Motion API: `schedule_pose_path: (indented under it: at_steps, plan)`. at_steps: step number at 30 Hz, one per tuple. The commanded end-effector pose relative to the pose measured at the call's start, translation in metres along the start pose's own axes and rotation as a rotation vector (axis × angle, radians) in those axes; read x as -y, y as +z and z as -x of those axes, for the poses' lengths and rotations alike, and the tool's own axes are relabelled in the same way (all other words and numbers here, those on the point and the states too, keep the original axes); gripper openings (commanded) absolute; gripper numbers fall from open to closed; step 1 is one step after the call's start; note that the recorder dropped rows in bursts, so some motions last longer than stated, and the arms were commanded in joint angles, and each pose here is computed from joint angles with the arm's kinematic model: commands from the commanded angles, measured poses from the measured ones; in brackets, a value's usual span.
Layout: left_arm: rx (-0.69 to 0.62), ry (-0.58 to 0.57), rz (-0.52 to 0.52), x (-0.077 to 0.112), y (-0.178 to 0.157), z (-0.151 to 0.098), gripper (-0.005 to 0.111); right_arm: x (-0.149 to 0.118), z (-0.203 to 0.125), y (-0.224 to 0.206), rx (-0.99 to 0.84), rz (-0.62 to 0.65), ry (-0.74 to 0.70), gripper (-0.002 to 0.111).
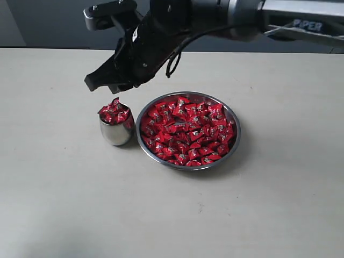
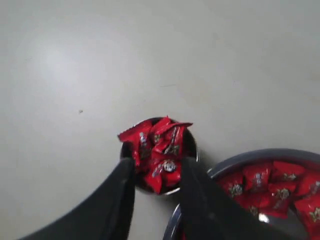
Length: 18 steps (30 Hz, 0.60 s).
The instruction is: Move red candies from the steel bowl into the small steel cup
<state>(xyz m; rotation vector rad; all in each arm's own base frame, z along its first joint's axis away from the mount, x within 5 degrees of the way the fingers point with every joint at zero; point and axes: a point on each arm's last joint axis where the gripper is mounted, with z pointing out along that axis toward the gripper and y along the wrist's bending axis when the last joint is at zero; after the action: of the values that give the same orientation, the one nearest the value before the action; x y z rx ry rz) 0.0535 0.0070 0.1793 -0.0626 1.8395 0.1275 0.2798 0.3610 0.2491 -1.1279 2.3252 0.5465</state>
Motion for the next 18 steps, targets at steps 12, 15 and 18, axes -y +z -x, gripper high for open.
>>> schedule_pose_path:
  at_steps: [12, 15, 18]
  plan:
    - [0.019, 0.002, -0.006, 0.000, -0.001, 0.003, 0.000, -0.014, -0.129, -0.223, 0.143, -0.173, 0.036, 0.000]
    - [0.019, 0.002, -0.006, 0.000, -0.001, 0.003, 0.000, -0.015, -0.155, -0.243, 0.219, -0.194, 0.009, 0.000]
    - [0.019, 0.002, -0.006, 0.000, -0.001, 0.003, 0.000, -0.014, -0.176, -0.256, 0.304, -0.219, -0.025, 0.000]
